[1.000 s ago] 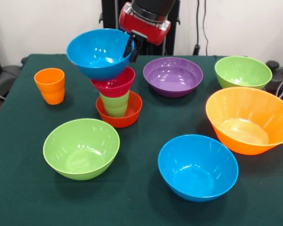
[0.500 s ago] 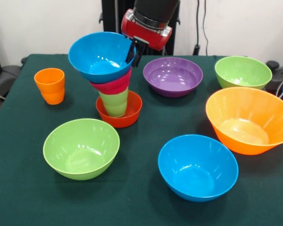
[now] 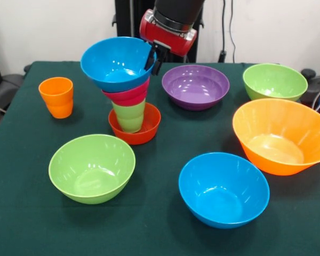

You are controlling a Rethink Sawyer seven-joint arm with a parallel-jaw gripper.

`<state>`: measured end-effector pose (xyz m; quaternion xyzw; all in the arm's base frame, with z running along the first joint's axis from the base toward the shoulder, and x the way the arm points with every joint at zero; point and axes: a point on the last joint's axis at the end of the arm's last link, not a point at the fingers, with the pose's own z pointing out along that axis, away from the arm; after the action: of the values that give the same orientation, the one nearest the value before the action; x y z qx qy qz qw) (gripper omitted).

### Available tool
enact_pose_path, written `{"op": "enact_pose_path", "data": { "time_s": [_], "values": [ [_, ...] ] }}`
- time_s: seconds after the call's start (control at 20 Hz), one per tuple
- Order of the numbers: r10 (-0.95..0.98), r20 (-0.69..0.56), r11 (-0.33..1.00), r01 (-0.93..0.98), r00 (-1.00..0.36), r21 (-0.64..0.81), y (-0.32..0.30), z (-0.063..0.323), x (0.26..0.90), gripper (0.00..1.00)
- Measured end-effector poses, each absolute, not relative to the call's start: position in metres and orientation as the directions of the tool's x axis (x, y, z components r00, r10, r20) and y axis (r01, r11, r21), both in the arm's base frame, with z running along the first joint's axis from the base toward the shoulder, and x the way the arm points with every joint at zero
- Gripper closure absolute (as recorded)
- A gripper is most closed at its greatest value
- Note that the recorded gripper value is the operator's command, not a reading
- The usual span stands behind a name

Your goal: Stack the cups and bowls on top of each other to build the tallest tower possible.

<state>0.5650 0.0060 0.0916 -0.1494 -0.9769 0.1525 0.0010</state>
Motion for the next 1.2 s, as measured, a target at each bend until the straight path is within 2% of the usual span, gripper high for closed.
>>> {"op": "enact_pose_path", "data": {
  "time_s": [1.2],
  "values": [
    [0.352, -0.050, 0.902, 0.353, -0.935, -0.249, 0.020, 0.095, 0.575, 1.00]
  ]
}}
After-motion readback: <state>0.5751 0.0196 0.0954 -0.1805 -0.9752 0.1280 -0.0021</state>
